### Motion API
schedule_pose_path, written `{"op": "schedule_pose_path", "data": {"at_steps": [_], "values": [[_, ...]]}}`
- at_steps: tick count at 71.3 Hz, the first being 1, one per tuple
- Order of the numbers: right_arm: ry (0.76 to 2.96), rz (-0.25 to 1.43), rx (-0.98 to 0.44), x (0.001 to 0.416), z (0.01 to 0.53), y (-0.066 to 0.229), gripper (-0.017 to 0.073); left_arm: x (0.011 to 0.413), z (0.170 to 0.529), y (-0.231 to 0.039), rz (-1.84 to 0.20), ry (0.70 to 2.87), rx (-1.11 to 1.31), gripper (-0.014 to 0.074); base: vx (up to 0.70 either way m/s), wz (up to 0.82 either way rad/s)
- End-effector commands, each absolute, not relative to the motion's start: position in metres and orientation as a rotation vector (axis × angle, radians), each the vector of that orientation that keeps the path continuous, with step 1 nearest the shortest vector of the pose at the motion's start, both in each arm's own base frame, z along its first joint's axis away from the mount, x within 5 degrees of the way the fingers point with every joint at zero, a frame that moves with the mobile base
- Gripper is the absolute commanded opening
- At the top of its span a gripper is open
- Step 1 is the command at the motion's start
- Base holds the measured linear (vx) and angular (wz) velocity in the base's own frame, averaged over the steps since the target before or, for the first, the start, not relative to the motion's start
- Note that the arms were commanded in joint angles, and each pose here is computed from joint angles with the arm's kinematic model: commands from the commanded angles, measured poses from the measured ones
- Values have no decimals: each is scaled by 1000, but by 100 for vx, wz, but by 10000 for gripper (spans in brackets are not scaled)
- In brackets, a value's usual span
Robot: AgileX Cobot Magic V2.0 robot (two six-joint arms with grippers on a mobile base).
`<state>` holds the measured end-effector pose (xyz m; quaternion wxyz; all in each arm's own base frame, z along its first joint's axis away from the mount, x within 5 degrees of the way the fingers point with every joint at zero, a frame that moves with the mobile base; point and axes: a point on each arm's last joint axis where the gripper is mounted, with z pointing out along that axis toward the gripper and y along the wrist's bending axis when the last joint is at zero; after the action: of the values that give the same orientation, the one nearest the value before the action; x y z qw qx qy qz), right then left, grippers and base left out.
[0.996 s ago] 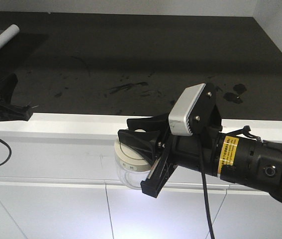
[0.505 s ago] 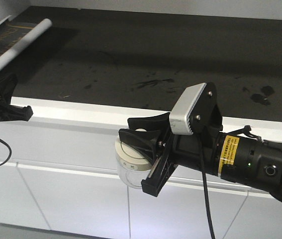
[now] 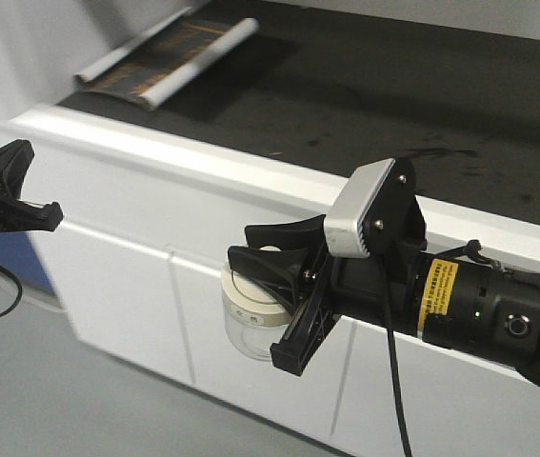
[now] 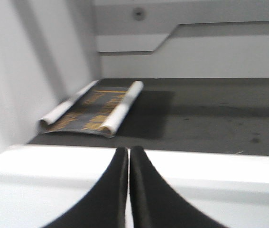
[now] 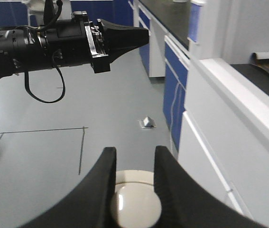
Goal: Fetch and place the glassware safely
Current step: 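Drive the base across the lab holding the jar in the right gripper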
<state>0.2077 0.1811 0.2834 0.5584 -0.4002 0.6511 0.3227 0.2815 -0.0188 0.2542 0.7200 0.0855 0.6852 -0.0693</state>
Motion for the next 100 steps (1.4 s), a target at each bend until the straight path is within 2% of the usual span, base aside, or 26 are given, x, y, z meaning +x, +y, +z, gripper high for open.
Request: {"op": "schedule_pose_path", "data": {"at_steps": [1, 55, 100], "values": [[1420, 817, -904, 203, 308, 181, 0, 279, 275, -19, -165, 1392, 174, 3, -16, 63], [1418, 820, -904, 203, 309, 181, 0, 279, 275, -19, -164, 1399, 174, 3, -14, 78], [1417, 819, -906, 203, 309, 181, 0, 279, 275, -19, -164, 1399, 174, 3, 15, 54]]}}
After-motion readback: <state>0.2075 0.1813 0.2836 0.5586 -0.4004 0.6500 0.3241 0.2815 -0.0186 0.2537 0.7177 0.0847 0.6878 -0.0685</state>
